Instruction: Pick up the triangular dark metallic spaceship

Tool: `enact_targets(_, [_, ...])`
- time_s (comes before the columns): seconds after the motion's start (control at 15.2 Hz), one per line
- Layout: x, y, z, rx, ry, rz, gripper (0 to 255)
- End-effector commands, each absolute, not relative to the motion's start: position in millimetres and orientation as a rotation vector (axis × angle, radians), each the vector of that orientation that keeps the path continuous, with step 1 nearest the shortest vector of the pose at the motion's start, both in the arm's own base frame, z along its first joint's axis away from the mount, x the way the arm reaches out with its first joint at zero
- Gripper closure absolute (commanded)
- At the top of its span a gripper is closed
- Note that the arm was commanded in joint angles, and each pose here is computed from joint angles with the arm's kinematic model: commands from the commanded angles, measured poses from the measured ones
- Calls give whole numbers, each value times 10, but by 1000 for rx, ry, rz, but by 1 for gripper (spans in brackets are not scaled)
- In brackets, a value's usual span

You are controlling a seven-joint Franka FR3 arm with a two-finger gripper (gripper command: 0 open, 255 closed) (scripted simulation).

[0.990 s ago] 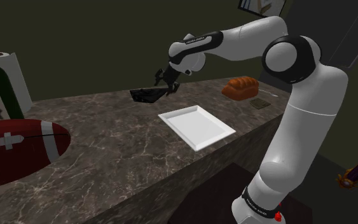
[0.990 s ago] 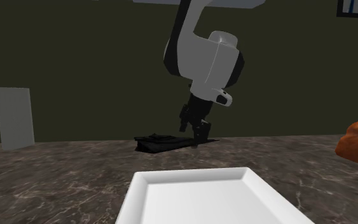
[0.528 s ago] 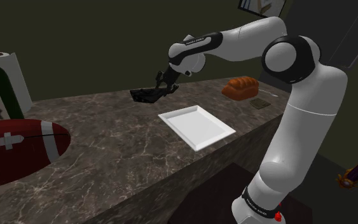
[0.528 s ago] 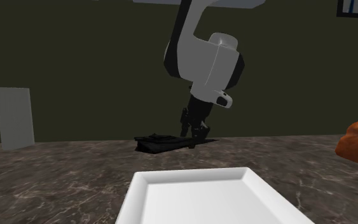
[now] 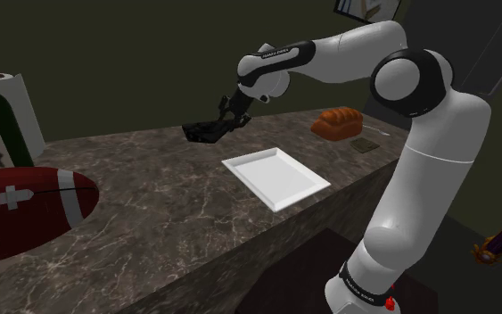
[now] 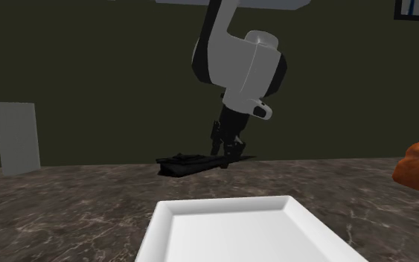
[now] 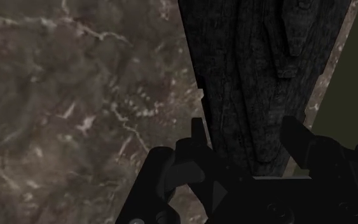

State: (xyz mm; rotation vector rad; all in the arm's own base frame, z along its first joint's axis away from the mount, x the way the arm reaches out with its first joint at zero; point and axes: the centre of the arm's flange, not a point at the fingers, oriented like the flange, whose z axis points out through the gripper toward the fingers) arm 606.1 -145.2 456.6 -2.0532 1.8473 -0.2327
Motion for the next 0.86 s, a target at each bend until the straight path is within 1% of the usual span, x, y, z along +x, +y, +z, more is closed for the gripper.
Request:
enact_targets(0.0, [6070,-1456,4670,-2053,1847,-234,255])
enact_targets(0.66, [6070,-1456,5198,-2053,1847,-234,255])
enact_targets(0.79, [6070,-1456,5206,-2053,1847,-234,255])
